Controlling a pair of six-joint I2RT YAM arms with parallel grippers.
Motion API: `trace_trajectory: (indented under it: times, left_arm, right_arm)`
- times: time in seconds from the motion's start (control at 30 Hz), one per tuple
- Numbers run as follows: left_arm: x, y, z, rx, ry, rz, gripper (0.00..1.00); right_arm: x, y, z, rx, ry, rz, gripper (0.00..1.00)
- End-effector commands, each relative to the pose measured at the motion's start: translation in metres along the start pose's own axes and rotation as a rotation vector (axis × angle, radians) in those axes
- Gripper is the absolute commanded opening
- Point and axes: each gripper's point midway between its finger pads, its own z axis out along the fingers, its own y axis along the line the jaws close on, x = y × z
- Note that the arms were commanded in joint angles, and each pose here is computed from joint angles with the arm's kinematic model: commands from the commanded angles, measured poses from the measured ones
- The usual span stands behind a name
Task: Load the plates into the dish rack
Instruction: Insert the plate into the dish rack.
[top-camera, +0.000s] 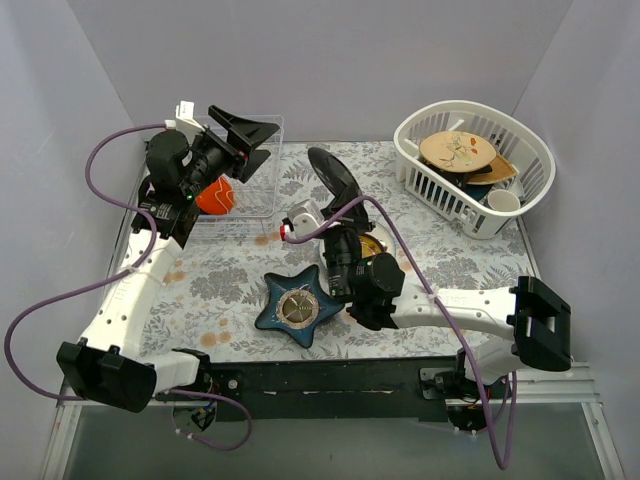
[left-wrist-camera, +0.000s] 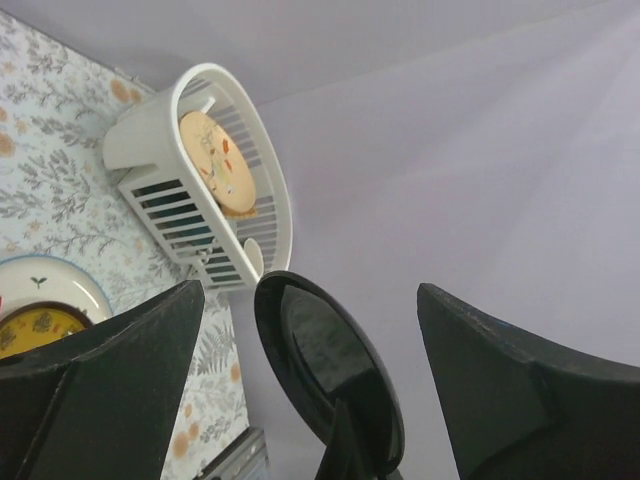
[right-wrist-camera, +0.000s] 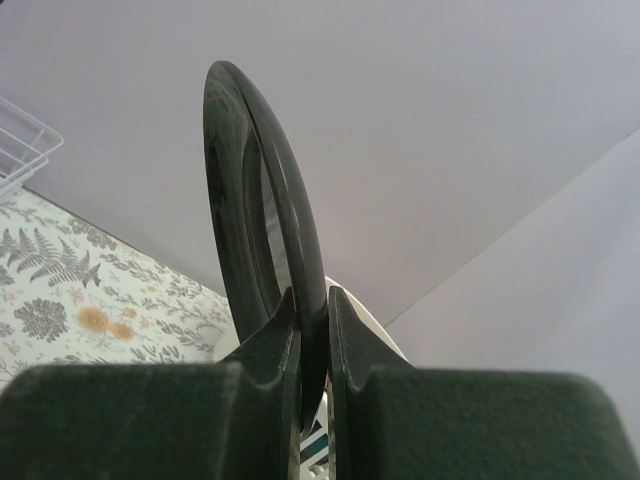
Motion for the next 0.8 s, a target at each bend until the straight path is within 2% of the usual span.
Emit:
trace_trajectory:
  times: [0.0, 0.33, 0.5, 0.77]
  left_arm:
    - [-0.013, -0.034, -0.01, 0.077, -0.093, 0.004, 0.87]
    - [0.016, -0.033, 0.005, 0.074, -0.002, -0.012, 0.87]
    - [0.019, -0.037, 0.007, 0.078, 0.014, -0.007, 0.87]
    - [0.022, -0.039, 0.006, 0.083, 0.037, -0.012, 0.87]
  right_arm:
    - [-0.029, -0.061, 0.004, 0.146, -0.079, 0.301, 0.01]
    - [-0.054, -0.045, 0.008, 0.092, -0.207, 0.223, 0.01]
    - [-0.066, -0.027, 0.007, 0.048, -0.289, 0.151, 0.01]
    - [-0.064, 0.001, 0.001, -0.035, -0.344, 0.054, 0.01]
